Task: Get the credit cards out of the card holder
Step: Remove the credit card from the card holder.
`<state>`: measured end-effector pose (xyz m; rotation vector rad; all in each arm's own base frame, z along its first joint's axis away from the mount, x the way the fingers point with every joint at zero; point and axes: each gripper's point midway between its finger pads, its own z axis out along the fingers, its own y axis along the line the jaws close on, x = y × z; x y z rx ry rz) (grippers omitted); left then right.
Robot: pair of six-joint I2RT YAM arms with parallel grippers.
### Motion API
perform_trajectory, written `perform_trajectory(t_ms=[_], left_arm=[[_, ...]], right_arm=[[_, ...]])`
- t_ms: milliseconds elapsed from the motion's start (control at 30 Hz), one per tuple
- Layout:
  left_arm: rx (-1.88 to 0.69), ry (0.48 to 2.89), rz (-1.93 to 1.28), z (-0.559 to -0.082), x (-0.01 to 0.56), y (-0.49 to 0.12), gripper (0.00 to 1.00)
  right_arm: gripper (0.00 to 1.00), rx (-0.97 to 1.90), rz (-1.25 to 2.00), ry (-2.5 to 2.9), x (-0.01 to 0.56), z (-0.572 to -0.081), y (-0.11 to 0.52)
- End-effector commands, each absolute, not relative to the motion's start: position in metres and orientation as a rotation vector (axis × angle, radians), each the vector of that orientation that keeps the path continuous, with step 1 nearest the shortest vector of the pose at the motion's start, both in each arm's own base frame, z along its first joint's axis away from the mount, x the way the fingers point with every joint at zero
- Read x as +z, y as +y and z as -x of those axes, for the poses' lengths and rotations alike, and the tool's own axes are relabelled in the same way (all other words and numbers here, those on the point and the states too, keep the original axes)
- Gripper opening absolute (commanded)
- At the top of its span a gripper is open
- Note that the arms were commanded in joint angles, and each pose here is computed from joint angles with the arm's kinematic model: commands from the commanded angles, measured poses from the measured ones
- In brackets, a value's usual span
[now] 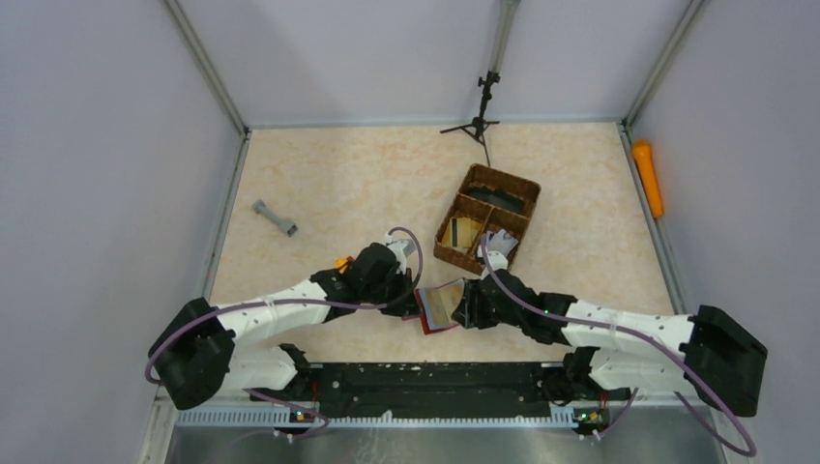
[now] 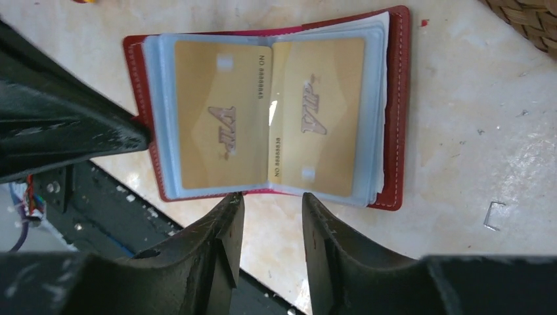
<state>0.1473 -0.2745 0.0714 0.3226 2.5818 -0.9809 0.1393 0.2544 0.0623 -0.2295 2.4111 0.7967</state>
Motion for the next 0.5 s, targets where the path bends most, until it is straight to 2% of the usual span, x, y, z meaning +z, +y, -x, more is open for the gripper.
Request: perform_trajectory(t_ms=[0, 100, 200, 267, 367, 467], left_arm=[[-1.049, 2.486, -0.336, -0.156, 0.087, -0.286, 0.05], [-1.071, 2.448, -0.328, -0.158, 0.090, -0.288, 0.06], [-1.136, 2.382, -0.327, -0.159, 0.095, -0.293, 0.11], [-1.182, 2.341, -0.325, -0.158, 0.099, -0.296, 0.22], [-1.205, 2.307, -0.324, -0.158, 0.100, -0.297, 0.43], [-1.223, 2.285, -0.330, -0.158, 0.100, -0.298, 0.54]], right_arm=[[0.35, 0.760, 0.158, 2.358, 0.067, -0.160, 0.266], [0.29, 0.720, 0.172, 2.356, 0.059, -0.165, 0.266], [0.27, 0.670, 0.179, 2.385, 0.047, -0.166, 0.263], [0.26, 0.649, 0.188, 2.409, 0.039, -0.164, 0.262], [0.26, 0.624, 0.192, 2.440, 0.029, -0.162, 0.260], [0.23, 0.620, 0.190, 2.482, 0.020, -0.159, 0.259]])
